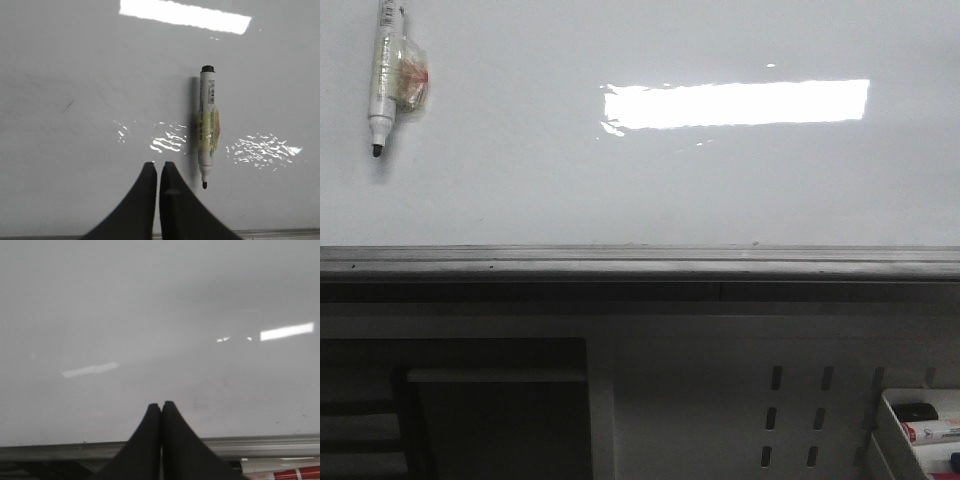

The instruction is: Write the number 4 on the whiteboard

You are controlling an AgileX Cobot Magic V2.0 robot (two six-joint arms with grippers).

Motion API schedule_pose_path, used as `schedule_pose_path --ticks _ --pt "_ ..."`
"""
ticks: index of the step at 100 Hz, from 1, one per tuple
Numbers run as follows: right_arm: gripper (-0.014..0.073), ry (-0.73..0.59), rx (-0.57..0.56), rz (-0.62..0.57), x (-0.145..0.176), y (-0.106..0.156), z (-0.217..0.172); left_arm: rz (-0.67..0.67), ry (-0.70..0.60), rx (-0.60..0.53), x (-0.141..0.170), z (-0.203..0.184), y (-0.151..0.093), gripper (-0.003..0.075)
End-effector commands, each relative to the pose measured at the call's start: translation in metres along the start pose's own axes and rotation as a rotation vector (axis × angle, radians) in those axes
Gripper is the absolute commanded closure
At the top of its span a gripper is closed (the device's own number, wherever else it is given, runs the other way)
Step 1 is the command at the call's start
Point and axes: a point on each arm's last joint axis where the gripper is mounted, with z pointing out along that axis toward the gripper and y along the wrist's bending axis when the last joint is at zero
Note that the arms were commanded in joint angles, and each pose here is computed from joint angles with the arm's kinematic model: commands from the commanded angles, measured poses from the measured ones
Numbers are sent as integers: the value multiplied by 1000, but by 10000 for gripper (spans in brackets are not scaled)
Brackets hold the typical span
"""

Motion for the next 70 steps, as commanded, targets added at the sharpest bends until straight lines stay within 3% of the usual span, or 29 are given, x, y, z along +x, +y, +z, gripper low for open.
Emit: schedule_pose_path --ticks 1,15,21,26,70 --pt "510 -28 7 -24 -18 2 4 -27 -44 -4 -18 10 -2 675" --pt "230 -32 10 -24 -23 2 6 -49 -1 27 -19 29 -4 444" --pt "182 -34 11 -19 -24 2 7 -47 23 46 -17 39 -7 340" --pt "183 -32 11 -18 -24 1 7 -53 42 66 -16 47 -10 300" --pt "213 -28 9 -22 -23 2 7 31 135 113 -13 113 -37 353"
